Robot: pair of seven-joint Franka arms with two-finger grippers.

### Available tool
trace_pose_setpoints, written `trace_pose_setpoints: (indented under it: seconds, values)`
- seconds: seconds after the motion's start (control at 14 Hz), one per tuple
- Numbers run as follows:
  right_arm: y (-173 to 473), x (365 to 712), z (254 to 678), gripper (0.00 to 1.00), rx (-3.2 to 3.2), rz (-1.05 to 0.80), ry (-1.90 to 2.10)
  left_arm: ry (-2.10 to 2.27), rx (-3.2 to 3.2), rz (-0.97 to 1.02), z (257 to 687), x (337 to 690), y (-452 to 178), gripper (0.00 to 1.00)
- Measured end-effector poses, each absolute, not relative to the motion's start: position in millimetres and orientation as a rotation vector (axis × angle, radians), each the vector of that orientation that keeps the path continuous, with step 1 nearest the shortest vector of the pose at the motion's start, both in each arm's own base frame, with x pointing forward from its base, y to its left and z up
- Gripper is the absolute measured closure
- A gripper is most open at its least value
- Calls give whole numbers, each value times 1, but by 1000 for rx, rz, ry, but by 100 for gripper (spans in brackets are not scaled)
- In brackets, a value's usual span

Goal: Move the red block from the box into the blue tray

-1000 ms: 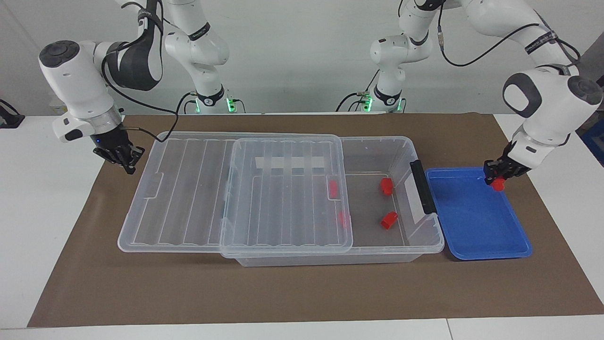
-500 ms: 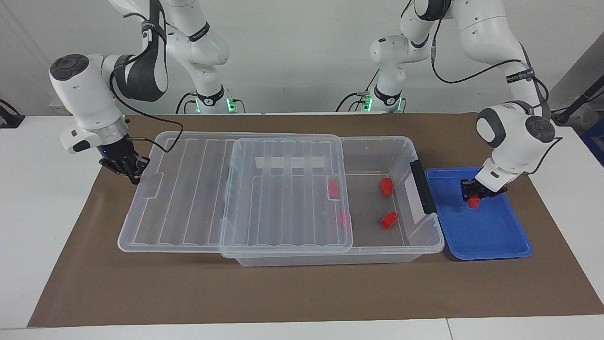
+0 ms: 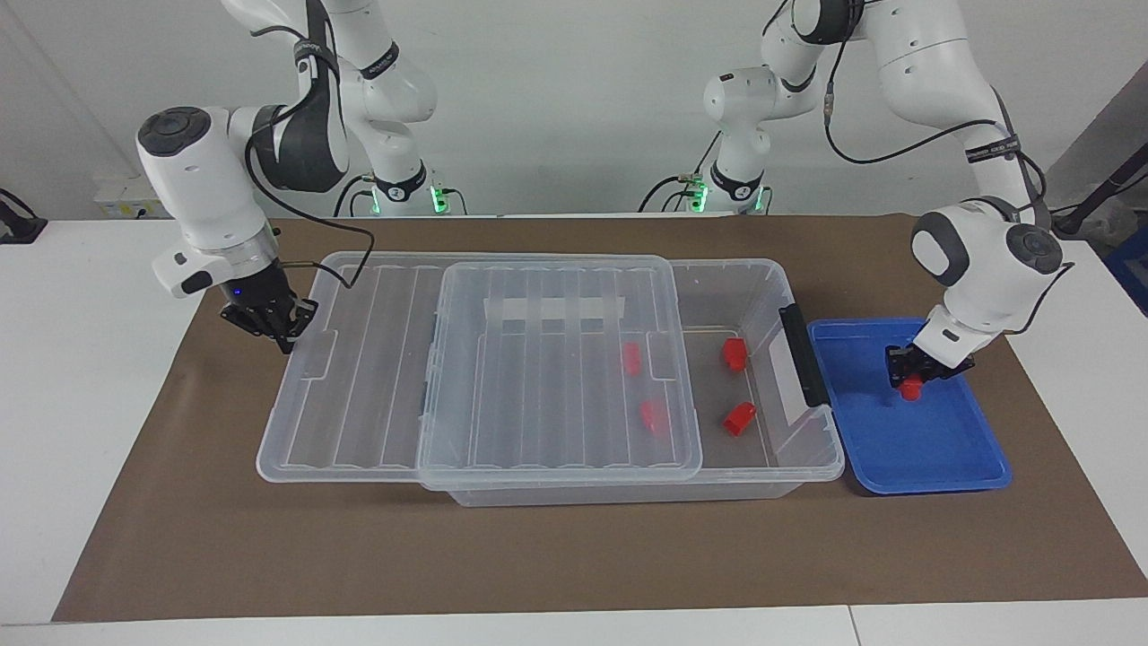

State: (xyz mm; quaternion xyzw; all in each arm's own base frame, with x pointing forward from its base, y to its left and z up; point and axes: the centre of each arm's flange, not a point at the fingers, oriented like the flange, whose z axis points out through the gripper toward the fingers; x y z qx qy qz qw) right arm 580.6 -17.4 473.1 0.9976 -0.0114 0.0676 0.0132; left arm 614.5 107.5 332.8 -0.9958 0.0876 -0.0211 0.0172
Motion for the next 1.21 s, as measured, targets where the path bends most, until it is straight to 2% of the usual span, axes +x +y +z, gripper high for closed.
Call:
trace_pose_setpoints:
  seconds: [0.29,1.21]
  values:
    - [22,580,473,99,3113,213,55,219,-3101,-81,315,608,102,66]
    - [118,570,475,99,3136,232,70,187,-3093,-144,300,600,101,66]
